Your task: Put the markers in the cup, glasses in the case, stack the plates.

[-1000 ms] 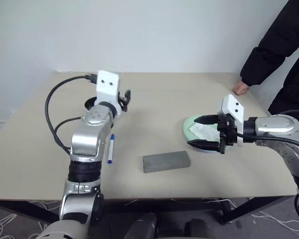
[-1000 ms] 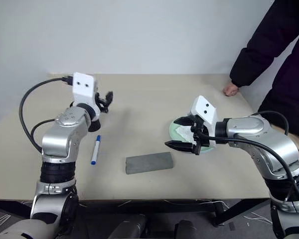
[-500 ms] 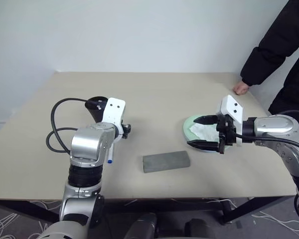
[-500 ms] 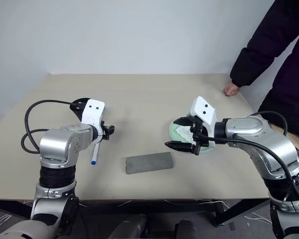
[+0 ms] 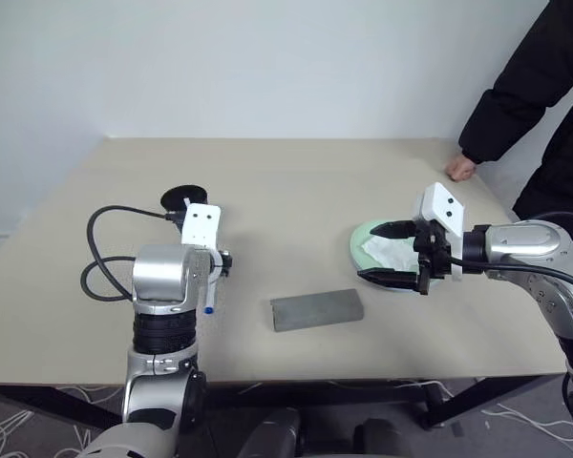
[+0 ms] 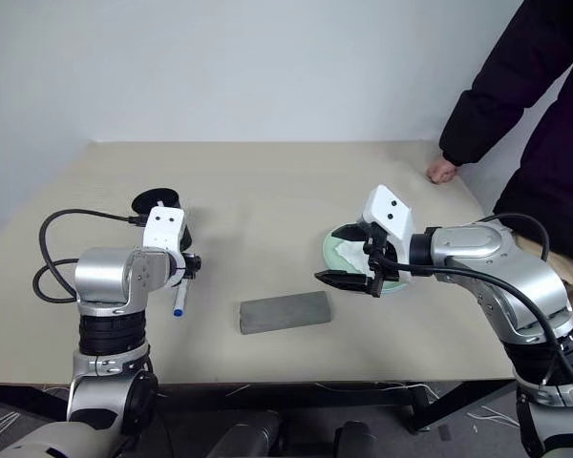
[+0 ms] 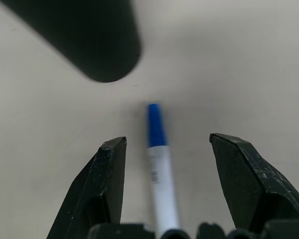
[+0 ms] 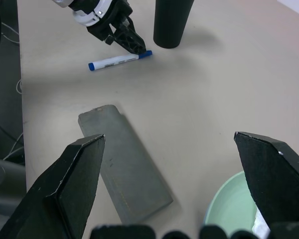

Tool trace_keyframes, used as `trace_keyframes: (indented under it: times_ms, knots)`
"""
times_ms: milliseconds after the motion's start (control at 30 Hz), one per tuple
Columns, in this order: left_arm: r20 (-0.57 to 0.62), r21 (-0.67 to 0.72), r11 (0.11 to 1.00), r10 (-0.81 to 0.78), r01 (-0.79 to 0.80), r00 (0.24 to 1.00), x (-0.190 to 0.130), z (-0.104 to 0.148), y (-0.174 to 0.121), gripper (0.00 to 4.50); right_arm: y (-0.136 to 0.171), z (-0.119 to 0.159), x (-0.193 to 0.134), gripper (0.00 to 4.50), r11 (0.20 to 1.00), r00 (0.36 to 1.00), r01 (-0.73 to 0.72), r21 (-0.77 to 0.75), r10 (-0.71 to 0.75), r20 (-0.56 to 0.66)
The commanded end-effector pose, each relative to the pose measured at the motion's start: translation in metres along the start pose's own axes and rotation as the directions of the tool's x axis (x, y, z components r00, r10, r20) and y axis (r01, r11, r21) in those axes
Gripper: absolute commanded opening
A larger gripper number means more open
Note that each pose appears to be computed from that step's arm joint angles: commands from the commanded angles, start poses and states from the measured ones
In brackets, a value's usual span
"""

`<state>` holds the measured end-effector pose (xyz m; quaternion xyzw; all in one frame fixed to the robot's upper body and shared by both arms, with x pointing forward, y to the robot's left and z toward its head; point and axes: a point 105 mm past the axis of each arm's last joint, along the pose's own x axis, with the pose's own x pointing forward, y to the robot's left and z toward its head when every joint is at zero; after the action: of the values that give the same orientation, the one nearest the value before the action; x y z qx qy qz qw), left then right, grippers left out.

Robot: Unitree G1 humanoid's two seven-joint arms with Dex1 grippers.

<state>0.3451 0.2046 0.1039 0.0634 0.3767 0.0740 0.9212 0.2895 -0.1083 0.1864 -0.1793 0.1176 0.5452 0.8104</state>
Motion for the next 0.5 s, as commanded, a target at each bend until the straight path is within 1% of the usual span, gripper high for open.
trace_keyframes:
  times_ms: [33, 500]
  knots:
    - [0.015, -0.018, 0.999, 0.052, -0.052, 0.999, -0.003, 0.006, 0.011, 2.78, -0.001, 0.009, -0.003, 4.50, 0.999, 1.000, 0.011, -0.039, -0.011, 0.025]
    - [-0.067, -0.044, 0.999, 0.028, -0.031, 0.997, 0.007, -0.018, 0.002, 2.78, -0.001, 0.011, -0.003, 4.50, 0.999, 0.999, 0.016, -0.045, -0.015, 0.030]
